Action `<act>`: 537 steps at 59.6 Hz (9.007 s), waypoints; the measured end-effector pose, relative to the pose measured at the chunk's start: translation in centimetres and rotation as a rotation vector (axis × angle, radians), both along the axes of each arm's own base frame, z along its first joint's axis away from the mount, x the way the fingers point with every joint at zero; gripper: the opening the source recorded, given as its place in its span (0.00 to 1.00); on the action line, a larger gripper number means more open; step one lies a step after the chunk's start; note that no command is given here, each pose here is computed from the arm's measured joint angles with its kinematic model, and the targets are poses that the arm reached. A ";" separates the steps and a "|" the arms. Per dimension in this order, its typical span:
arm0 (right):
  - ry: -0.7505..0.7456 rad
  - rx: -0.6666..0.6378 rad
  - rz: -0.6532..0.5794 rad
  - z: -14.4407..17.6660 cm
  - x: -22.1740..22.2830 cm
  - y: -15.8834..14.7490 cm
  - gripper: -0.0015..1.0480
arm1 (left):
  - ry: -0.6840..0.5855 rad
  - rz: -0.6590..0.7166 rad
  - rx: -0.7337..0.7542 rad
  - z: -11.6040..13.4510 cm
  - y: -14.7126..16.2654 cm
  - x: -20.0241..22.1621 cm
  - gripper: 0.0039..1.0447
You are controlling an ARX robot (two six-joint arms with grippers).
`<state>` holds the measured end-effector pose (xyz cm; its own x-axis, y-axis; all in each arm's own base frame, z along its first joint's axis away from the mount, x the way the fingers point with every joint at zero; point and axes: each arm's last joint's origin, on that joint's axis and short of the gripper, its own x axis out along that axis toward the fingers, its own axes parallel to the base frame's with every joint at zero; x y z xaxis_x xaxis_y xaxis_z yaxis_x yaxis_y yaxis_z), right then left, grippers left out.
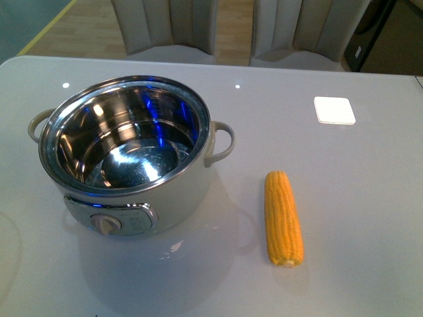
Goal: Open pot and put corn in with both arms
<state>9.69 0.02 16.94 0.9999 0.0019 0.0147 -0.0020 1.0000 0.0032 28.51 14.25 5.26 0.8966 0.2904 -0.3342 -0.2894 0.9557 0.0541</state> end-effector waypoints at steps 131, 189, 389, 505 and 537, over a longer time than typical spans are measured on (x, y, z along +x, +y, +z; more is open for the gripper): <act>0.000 0.000 0.000 0.0 0.0 0.0 0.91 | -0.011 -0.134 0.014 -2.6 1.8 3.9 0.93; 0.000 0.000 0.000 0.0 0.0 0.0 0.91 | -0.261 -0.201 0.001 15.0 -9.7 -12.5 0.93; 1.030 -0.154 0.218 -16.3 20.7 13.8 0.91 | -0.351 -0.298 0.000 11.5 -14.2 -18.8 0.93; 0.841 0.374 0.315 -0.2 23.2 17.9 0.22 | -0.351 -0.298 0.000 11.5 -14.2 -18.8 0.93; 0.883 0.344 0.366 -0.5 24.2 24.0 0.22 | -0.351 -0.298 0.000 11.5 -14.2 -18.8 0.93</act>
